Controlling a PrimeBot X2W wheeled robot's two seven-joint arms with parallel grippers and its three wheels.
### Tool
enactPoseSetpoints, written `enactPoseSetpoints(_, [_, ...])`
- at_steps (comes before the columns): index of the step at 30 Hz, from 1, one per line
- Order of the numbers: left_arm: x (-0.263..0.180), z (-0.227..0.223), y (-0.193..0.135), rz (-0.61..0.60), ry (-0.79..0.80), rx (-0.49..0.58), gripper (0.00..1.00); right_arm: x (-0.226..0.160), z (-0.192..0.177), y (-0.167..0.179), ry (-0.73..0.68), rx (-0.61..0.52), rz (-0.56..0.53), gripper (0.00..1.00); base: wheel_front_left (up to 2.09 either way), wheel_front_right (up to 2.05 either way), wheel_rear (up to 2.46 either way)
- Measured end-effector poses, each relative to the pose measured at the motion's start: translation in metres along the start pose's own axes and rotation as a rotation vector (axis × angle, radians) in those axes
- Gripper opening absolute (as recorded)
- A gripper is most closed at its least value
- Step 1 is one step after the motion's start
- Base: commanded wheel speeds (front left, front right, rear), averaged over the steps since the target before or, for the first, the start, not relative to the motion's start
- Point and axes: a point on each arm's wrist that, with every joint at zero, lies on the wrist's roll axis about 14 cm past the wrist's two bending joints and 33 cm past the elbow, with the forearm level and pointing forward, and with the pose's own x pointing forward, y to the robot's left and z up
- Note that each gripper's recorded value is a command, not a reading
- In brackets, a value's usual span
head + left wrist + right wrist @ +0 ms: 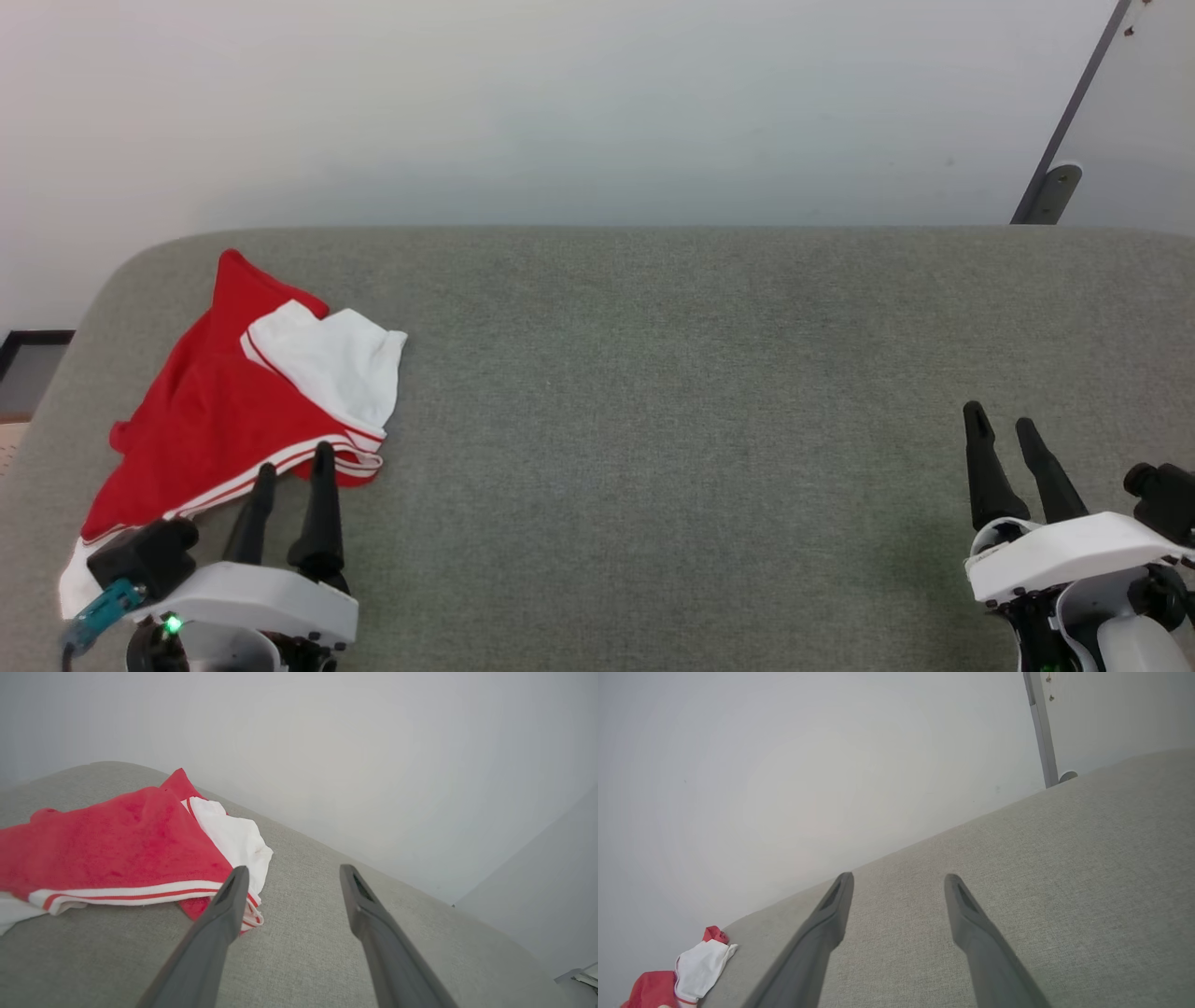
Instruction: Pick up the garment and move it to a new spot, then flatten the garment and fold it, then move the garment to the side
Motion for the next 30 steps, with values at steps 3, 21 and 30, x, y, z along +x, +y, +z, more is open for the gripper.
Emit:
enactPoseSetpoints(3, [0.000, 0.001, 0.000, -0.001, -0.005, 0.043, 1.00, 0.001, 0.002, 0.002, -0.007, -0.044, 0.007, 1.00, 0.00, 0.00, 0.00])
enactPoseSetpoints(21, [-0.001, 0.005, -0.006, -0.046, -0.034, 0.234, 1.00, 0.006, 0.010, 0.008, -0.044, -0.234, 0.039, 1.00, 0.00, 0.00, 0.00])
enactPoseSetpoints(30, [-0.002, 0.008, -0.011, -0.080, -0.054, 0.299, 1.00, 0.007, 0.015, 0.010, -0.067, -0.304, 0.047, 1.00, 0.00, 0.00, 0.00])
